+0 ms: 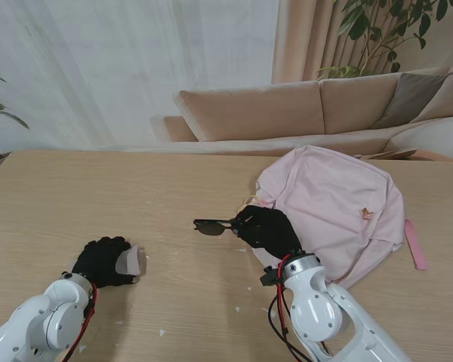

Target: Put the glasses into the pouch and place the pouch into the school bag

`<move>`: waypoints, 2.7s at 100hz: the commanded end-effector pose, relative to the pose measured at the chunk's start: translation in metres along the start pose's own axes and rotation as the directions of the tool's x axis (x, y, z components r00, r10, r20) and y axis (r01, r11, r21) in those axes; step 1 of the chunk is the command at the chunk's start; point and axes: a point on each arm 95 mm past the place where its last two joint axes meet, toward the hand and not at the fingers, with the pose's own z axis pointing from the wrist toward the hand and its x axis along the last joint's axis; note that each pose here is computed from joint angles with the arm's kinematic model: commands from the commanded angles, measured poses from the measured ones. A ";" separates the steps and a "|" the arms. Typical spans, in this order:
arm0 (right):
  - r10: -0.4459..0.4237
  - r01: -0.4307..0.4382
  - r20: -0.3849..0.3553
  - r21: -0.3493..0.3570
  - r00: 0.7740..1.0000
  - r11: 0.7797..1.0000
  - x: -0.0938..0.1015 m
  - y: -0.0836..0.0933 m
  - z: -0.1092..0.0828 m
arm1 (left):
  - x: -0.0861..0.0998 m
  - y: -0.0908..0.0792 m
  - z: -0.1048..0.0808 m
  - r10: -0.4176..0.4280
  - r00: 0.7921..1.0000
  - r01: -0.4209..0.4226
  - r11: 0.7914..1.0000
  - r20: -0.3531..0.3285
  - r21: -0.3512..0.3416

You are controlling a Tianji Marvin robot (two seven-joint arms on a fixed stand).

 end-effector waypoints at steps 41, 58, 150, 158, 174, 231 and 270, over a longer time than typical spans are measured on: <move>0.005 -0.005 -0.003 0.022 1.000 1.000 0.003 -0.004 0.001 | 0.006 0.005 -0.003 -0.101 0.994 0.103 0.993 -0.033 0.064; 0.002 -0.002 -0.006 0.023 1.000 1.000 0.004 -0.004 0.001 | 0.006 0.003 -0.005 -0.112 0.992 0.117 0.988 -0.053 0.105; 0.001 -0.001 -0.007 0.046 1.000 0.999 0.008 -0.005 0.002 | 0.013 -0.017 -0.017 -0.099 0.989 0.111 0.988 -0.113 0.104; 0.002 -0.001 -0.006 0.043 1.000 0.999 0.008 -0.005 0.002 | 0.011 -0.015 -0.015 -0.084 0.992 0.091 0.993 -0.092 0.070; 0.001 -0.001 -0.004 0.041 1.000 0.999 0.008 -0.003 0.001 | 0.010 -0.013 -0.014 -0.066 0.995 0.069 0.997 -0.069 0.037; 0.005 -0.005 -0.003 0.035 1.000 0.999 0.009 -0.003 0.000 | 0.015 -0.012 -0.013 -0.014 0.998 0.012 1.000 -0.067 -0.027; 0.006 -0.006 0.004 0.039 1.000 0.999 0.006 -0.003 -0.001 | 0.020 -0.006 0.006 -0.065 0.997 0.062 0.996 -0.048 -0.060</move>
